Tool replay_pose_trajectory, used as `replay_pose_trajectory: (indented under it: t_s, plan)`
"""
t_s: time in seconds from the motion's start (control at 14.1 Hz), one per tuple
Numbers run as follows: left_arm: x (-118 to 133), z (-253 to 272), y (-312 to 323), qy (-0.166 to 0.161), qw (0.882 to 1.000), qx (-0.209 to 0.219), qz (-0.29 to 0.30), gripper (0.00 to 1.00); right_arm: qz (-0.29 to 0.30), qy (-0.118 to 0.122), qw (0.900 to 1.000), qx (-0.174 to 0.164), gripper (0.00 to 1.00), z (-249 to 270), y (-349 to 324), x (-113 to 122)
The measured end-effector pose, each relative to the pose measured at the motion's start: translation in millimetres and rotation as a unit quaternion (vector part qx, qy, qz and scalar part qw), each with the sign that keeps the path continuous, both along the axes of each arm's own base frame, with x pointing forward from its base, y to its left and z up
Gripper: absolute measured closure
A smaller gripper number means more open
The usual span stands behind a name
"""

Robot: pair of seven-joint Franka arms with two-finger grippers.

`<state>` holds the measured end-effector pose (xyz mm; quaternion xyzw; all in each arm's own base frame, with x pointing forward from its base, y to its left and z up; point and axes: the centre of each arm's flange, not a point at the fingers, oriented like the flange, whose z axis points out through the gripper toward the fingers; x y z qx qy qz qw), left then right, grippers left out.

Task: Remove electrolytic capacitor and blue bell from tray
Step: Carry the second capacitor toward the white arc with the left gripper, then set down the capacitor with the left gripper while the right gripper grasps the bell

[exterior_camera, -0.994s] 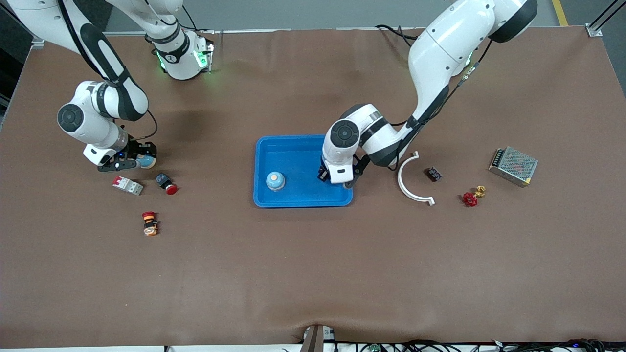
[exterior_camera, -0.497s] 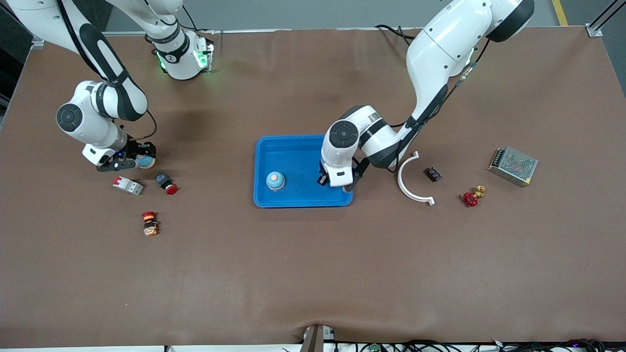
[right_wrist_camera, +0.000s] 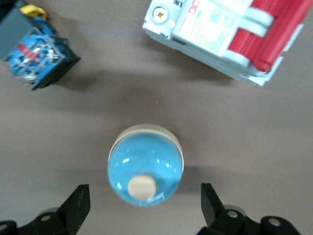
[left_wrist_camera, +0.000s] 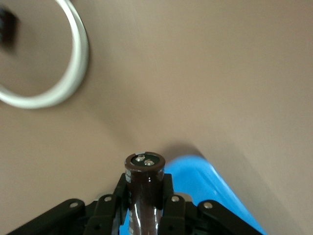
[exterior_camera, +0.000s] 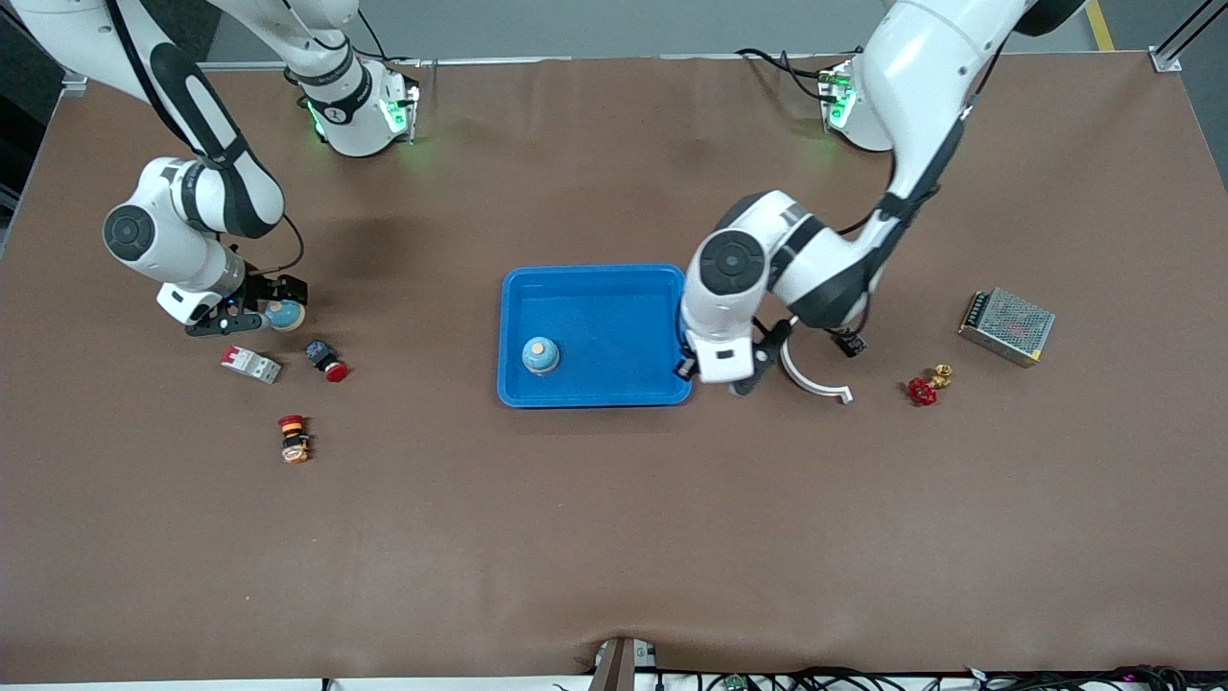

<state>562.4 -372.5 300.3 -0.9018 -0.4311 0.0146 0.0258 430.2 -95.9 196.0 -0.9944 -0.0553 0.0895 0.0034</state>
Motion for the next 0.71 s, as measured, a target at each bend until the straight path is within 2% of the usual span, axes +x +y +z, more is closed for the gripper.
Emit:
replay_pose_trajectory:
  t_s: [0.28,0.5,0.71]
  plan:
    - [41,-2,84,0.013,1.000,0.005,-0.017,0.70,-0.044,0.032,0.998,-0.023,0.00,69,33,21]
    - [58,-16,121,0.014,1.000,-0.002,-0.018,0.70,-0.128,0.021,0.991,-0.035,0.00,104,84,31]
    - [69,-47,150,0.012,1.000,0.005,-0.010,0.70,-0.207,0.004,0.978,-0.034,0.00,115,149,35]
